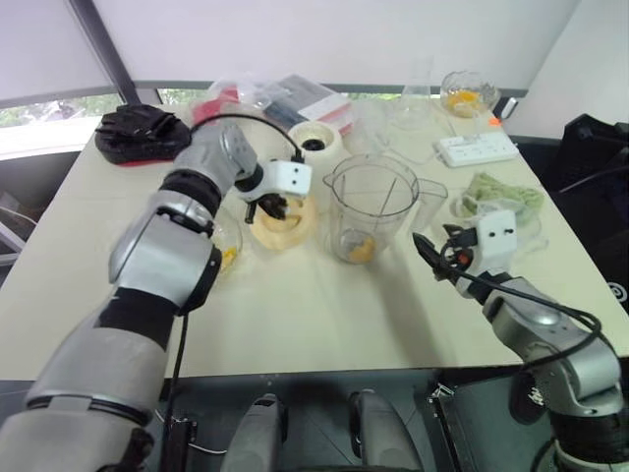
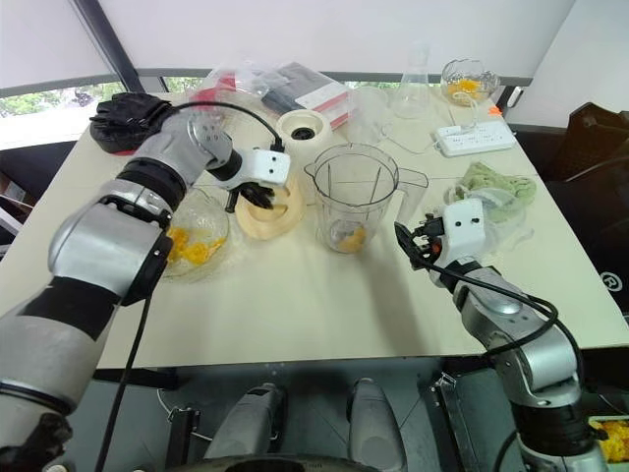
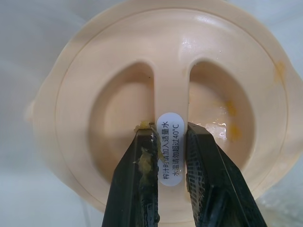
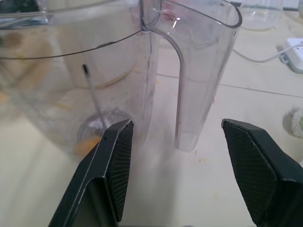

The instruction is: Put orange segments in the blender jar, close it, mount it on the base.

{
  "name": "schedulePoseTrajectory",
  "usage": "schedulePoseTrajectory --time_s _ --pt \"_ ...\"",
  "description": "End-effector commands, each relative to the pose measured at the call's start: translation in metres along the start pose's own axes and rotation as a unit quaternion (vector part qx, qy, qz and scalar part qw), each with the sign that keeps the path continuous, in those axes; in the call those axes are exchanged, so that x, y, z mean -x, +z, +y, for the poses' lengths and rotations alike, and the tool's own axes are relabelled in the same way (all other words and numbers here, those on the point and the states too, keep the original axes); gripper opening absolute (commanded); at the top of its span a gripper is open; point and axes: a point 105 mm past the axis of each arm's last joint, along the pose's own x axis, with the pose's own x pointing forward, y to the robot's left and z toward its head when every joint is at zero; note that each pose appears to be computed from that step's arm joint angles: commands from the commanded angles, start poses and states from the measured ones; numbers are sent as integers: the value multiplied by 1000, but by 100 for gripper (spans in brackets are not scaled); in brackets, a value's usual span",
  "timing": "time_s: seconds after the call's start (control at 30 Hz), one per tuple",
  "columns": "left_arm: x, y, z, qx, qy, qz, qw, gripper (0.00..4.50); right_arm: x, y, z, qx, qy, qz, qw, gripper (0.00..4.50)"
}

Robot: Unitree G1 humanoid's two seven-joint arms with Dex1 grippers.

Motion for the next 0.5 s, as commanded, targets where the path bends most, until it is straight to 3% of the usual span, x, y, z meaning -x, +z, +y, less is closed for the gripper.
schedulePoseTrajectory --time_s 0.03,0.5 --pt "23 12 13 -23 21 -14 999 26 -9 15 -4 8 -22 -43 999 308" --pt "57 16 17 -14 4 -45 999 26 -41 15 -4 -22 -44 -63 997 308"
